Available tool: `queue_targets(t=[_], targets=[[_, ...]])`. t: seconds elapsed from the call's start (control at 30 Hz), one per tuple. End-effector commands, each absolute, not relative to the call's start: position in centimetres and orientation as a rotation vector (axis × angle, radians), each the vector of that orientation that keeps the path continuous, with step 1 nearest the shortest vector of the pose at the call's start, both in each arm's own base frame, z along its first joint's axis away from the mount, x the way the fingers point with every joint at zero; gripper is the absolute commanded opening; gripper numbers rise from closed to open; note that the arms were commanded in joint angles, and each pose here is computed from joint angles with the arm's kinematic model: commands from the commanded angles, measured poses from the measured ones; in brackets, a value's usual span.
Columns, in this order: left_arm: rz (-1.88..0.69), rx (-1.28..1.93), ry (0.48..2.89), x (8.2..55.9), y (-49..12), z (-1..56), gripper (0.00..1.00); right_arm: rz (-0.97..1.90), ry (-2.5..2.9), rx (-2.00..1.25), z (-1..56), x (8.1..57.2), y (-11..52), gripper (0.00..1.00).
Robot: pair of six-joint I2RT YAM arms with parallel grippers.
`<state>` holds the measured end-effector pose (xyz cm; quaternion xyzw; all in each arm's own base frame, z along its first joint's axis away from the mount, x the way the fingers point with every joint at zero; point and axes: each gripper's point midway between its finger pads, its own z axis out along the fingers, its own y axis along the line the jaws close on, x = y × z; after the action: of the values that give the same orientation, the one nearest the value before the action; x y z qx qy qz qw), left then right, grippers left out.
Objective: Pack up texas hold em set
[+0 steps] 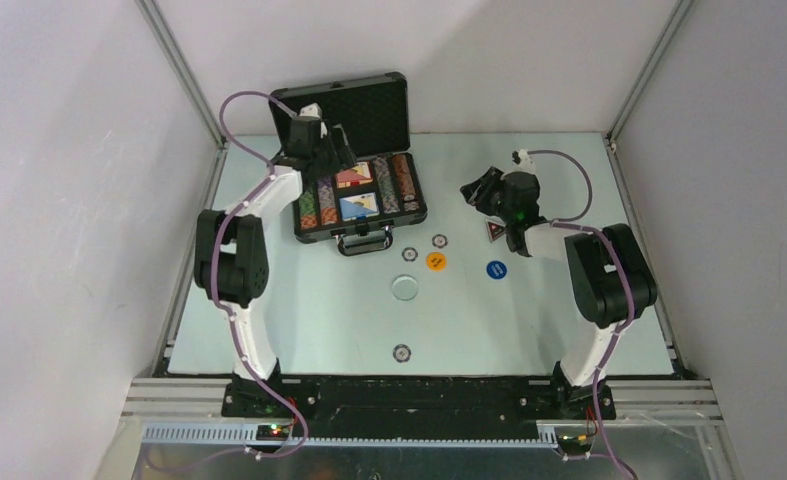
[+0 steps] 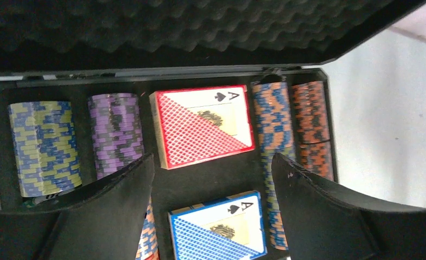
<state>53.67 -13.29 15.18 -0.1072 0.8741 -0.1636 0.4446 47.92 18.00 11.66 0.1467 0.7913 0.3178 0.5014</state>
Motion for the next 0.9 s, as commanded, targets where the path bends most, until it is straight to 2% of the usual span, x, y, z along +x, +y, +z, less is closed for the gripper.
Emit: queue_targets(t=[0.0,0.47,0.8,0.87], targets=[[-0.344,-0.305,2.120,55.2,-12.2,16.4,0.84,0.760,1.799,0.256,14.9,49.4,18.5,0.43],[-0.409,-0.298,2.202,56.1,-13.6,12.9,0.73,0.739,1.831,0.221,13.9,49.2,18.5,0.43],[-0.441,-0.301,2.244,56.0,-14.4,11.0,0.74,0.747,1.853,0.234,13.2,49.0,18.6,0.43],[-0.460,-0.299,2.254,56.0,-14.8,10.6,0.72,0.748,1.855,0.236,13.2,49.0,18.6,0.43]])
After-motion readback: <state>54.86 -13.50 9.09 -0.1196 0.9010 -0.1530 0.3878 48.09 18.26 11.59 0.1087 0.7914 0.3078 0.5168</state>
